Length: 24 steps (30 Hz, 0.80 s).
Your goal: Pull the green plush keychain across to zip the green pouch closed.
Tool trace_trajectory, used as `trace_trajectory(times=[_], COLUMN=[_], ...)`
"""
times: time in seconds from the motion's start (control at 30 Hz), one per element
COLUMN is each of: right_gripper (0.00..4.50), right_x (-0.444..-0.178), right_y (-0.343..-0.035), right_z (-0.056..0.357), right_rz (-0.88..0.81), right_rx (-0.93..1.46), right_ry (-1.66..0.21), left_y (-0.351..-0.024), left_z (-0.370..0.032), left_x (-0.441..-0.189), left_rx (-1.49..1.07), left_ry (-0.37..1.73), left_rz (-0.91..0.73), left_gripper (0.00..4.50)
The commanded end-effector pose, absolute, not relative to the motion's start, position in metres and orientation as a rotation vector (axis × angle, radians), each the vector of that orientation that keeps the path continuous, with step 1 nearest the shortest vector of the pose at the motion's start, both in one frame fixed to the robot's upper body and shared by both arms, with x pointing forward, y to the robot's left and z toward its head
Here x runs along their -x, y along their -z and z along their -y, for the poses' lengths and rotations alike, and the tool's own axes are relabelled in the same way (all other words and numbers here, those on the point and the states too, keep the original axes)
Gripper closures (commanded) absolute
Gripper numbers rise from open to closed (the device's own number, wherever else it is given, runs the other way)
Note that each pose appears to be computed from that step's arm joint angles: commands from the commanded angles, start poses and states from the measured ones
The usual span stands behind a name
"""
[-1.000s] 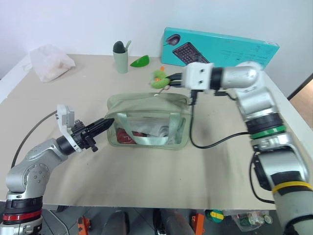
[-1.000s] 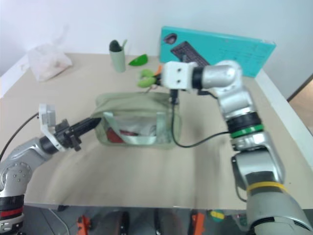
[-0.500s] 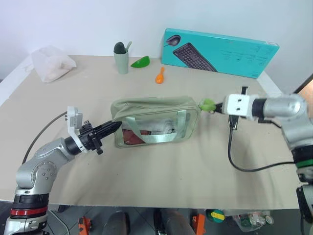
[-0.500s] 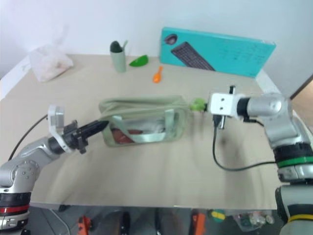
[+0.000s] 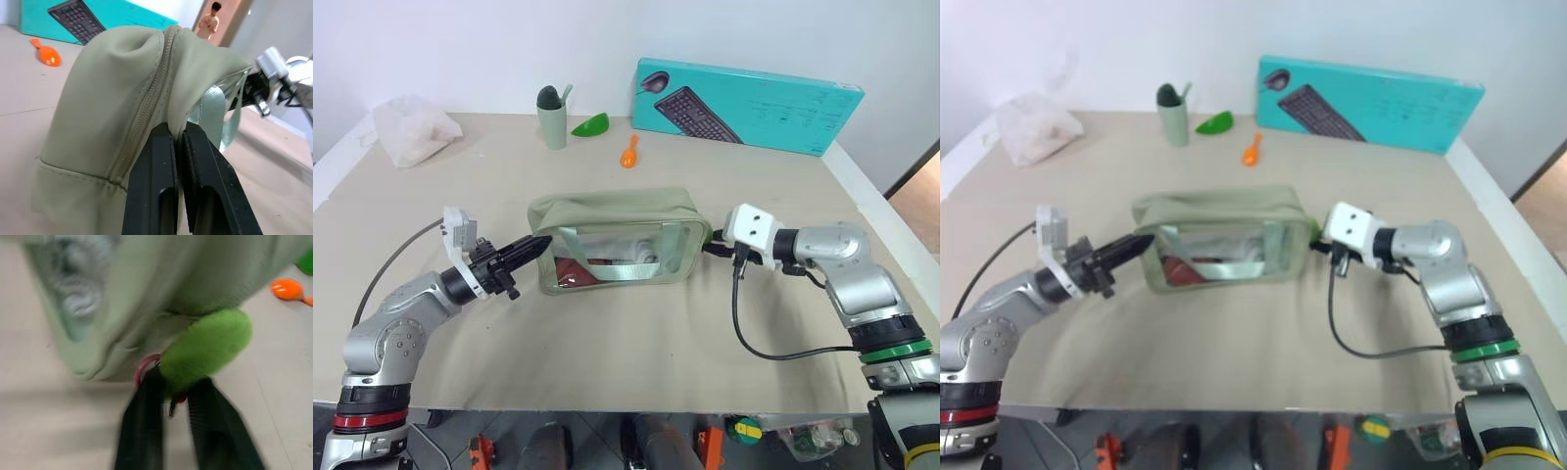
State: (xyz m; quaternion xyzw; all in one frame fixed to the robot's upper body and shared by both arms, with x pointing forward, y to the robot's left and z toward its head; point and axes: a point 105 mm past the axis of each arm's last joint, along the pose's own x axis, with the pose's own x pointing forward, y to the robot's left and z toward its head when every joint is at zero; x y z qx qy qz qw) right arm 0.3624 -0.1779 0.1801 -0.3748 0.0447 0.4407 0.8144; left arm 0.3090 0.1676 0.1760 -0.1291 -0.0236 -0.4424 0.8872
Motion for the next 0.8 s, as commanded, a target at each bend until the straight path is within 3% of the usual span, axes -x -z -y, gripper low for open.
trace_trajectory(times=[0.03, 0.07, 0.1, 0.23, 0.37, 0.43, 0.63, 0.8], right_gripper=[2.16, 1.84, 1.50, 0.06, 0.00, 0.00, 0.00, 0.00], right_x=[-0.359, -0.360, -0.360, -0.354, -0.326, -0.322, -0.304, -0.305], right_y=[-0.212, -0.220, -0.226, -0.236, -0.222, -0.227, -0.217, -0.205], right_z=[0.181, 0.187, 0.191, 0.216, 0.231, 0.242, 0.256, 0.248], right_rz=[-0.016, -0.003, 0.006, -0.028, -0.113, -0.104, -0.124, -0.139], right_rx=[0.763, 0.733, 0.710, 0.588, 0.524, 0.447, 0.285, 0.262], right_ry=[-0.932, -0.912, -0.898, -0.879, -0.982, -0.950, -0.917, -0.910], left_y=[-0.178, -0.181, -0.184, -0.202, -0.218, -0.220, -0.202, -0.180], left_z=[-0.177, -0.177, -0.177, -0.179, -0.187, -0.196, -0.258, -0.270], left_x=[-0.314, -0.315, -0.315, -0.312, -0.300, -0.287, -0.275, -0.270], left_rx=[0.252, 0.277, 0.294, 0.239, 0.193, 0.225, 0.291, 0.251], left_ry=[0.863, 0.868, 0.872, 0.861, 0.840, 0.846, 0.514, 0.400], left_rz=[0.064, 0.064, 0.065, 0.118, 0.173, 0.150, 0.025, -0.075], left_gripper=[4.50, 4.50, 3.72, 2.38, 1.12, 1.12, 1.12, 1.12])
